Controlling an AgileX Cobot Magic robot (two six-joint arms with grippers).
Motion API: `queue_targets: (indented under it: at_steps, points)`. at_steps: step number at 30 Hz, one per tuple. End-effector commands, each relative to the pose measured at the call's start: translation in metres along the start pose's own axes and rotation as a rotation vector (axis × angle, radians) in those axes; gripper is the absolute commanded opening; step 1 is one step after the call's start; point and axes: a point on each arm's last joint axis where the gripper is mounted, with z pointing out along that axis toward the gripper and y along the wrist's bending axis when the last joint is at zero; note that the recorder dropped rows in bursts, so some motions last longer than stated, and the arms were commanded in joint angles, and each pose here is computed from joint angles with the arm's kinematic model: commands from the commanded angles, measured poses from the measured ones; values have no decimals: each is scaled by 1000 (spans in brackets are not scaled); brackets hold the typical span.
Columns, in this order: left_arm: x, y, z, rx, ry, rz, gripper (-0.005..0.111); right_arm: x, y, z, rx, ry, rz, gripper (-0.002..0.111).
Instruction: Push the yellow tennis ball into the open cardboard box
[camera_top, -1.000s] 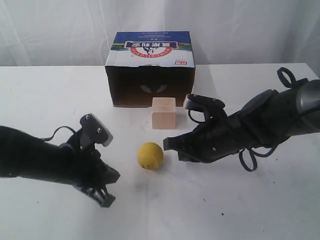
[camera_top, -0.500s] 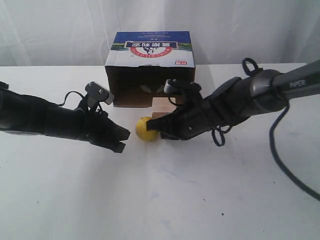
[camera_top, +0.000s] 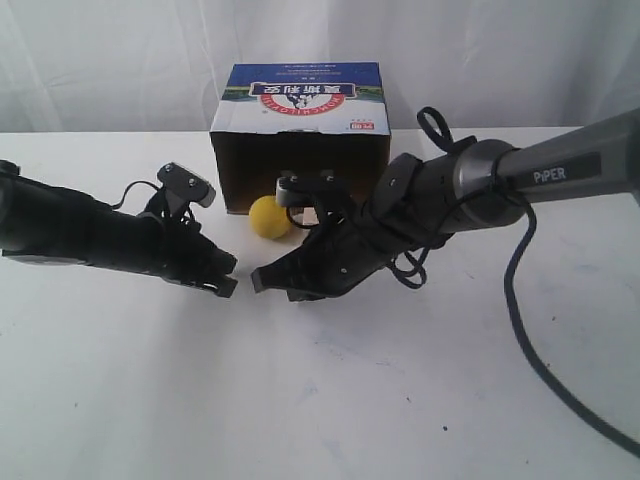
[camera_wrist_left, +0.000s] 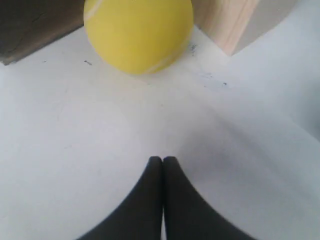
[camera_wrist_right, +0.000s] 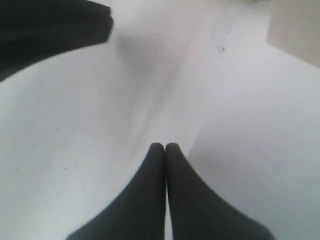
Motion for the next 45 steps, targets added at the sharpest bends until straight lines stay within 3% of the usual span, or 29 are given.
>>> queue_targets:
  at_steps: [1,6,11,14,17,21,29,36,45]
  points:
    - [-2,5,-3,0,-27,92,0,1,1,-4,7,39,-25,0]
    - [-3,4,-4,21,-43,91,0,1,6,-12,-22,60,-18,0]
    - [-3,4,-3,25,-45,76,0,-16,19,-48,-37,-29,-24,0]
    - [-2,-8,3,173,-117,80,0,-19,25,-62,-45,-32,-1,0]
    - [11,-15,8,243,-102,-18,0,-20,22,-77,32,-21,-26,0]
    - [15,-15,10,247,-100,34,0,-17,16,-87,134,19,-83,0]
    - [-8,1,32,241,-178,110,0,-14,16,-89,140,55,-90,0]
    - [-37,0,8,201,-245,158,0,-15,16,-89,140,46,-91,0]
    - [-11,-7,5,194,-158,117,0,-16,16,-89,142,34,-82,0]
